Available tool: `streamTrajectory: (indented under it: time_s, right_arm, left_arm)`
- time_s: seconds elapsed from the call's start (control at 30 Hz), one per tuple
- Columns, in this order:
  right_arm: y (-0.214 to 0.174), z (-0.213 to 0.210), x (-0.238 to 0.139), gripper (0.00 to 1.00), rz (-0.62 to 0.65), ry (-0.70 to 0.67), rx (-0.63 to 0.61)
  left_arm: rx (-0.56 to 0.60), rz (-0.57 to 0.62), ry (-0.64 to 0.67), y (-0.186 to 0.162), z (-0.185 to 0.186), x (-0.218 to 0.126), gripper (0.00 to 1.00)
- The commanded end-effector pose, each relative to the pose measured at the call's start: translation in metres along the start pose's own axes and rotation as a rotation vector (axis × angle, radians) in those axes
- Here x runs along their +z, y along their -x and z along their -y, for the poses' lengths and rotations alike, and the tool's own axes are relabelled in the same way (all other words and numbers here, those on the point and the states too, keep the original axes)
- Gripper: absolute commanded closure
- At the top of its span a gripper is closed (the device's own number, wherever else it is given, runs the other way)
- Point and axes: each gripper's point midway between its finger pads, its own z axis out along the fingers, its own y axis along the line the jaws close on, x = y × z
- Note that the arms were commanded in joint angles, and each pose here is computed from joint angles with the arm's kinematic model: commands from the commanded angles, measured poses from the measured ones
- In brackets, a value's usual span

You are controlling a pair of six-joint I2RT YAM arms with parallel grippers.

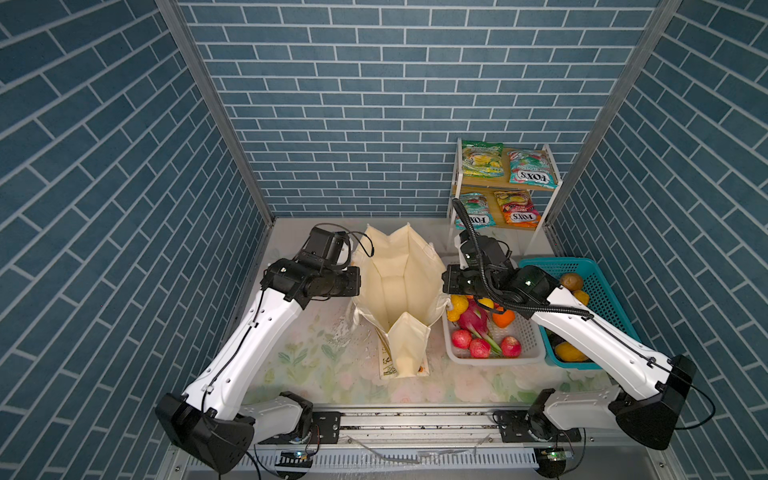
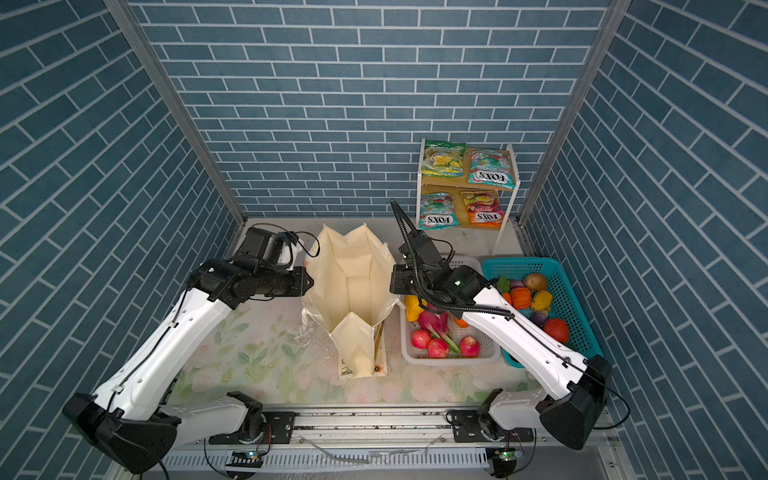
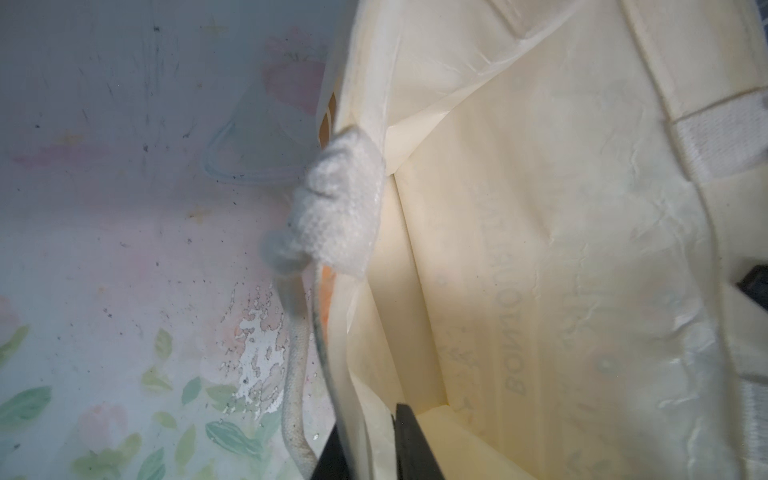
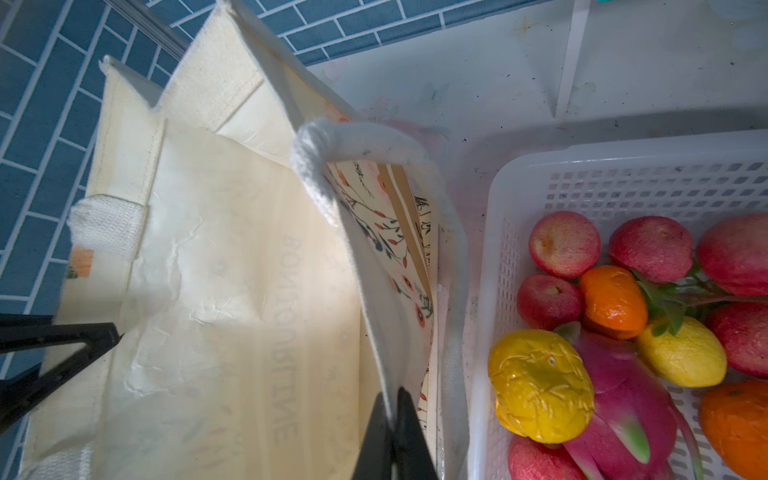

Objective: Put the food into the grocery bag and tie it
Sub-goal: 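Grasp the bag's rim with both grippers and pull it open apart, then hold the bag rim with the left gripper while the right gripper grasps the yellow mango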

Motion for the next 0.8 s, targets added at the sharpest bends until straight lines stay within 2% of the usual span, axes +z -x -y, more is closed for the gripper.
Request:
streamTrajectory:
  time_s: [0.0,0.07,0.17,0.3,0.4,0.53,0.77]
  right_arm:
    - [0.003,0.006,-0.009,1.00,0.041,-0.019,0.047]
    - [0.003,0.006,-0.010,0.94,0.033,-0.025,0.038]
    - [0.004,0.006,-0.012,0.87,0.020,-0.043,0.005]
    - [0.006,0.008,-0.017,0.70,0.011,-0.063,-0.042]
    - [0.015,0.016,-0.029,0.58,0.040,-0.114,-0.076]
    - [0.032,0.028,-0.059,0.48,0.120,-0.163,-0.092]
    - [0.046,0.062,-0.112,0.45,0.219,-0.232,-0.036]
  left_arm:
    - [0.035,0.000,-0.013,0.003,0.005,-0.007,0.72]
    - [0.036,-0.004,-0.001,0.003,0.003,-0.006,0.75]
    - [0.035,-0.005,-0.002,0.002,0.003,-0.005,0.88]
    - [0.035,-0.014,0.012,-0.001,0.000,-0.004,1.00]
    - [0.028,-0.022,0.027,-0.002,-0.003,-0.004,1.00]
    - [0.027,-0.024,0.038,-0.004,-0.005,-0.006,1.00]
    - [0.036,-0.029,0.055,-0.009,-0.009,-0.008,1.00]
